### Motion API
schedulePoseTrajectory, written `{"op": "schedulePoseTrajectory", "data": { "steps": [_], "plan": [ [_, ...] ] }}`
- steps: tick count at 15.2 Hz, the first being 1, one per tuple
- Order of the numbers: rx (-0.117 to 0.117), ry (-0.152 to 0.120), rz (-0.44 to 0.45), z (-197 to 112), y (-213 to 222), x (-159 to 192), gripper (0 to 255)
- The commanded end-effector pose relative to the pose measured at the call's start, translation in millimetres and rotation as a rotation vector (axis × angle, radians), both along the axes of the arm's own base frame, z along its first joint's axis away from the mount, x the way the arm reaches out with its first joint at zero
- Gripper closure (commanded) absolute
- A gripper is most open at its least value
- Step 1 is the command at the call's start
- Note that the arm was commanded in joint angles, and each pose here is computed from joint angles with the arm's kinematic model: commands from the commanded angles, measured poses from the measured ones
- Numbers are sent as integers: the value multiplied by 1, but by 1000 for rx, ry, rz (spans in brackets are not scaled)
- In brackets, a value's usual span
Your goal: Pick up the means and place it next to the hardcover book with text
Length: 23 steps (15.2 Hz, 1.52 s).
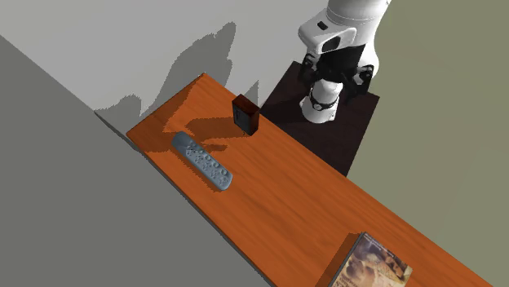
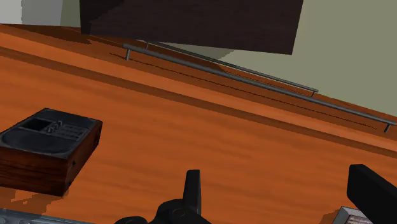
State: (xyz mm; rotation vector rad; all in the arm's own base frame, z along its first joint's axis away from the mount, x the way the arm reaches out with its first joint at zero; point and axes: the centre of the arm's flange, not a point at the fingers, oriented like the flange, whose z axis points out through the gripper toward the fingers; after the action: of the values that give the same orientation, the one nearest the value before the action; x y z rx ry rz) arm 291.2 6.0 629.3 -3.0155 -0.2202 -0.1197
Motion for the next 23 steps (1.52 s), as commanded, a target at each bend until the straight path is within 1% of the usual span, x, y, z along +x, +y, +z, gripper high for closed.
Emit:
{"op": "schedulePoseTrajectory", "data": {
  "steps": [1, 6, 12, 17, 23],
  "plan": [
    [0, 0, 0, 0, 0, 0, 0],
    [-28, -4, 172, -30, -53, 21, 0],
    [-63, -8, 379, -64, -111, 58, 0],
    [-91, -12, 551, -91, -154, 98, 0],
    [-125, -16, 758, -121, -196, 154, 0]
  ]
}}
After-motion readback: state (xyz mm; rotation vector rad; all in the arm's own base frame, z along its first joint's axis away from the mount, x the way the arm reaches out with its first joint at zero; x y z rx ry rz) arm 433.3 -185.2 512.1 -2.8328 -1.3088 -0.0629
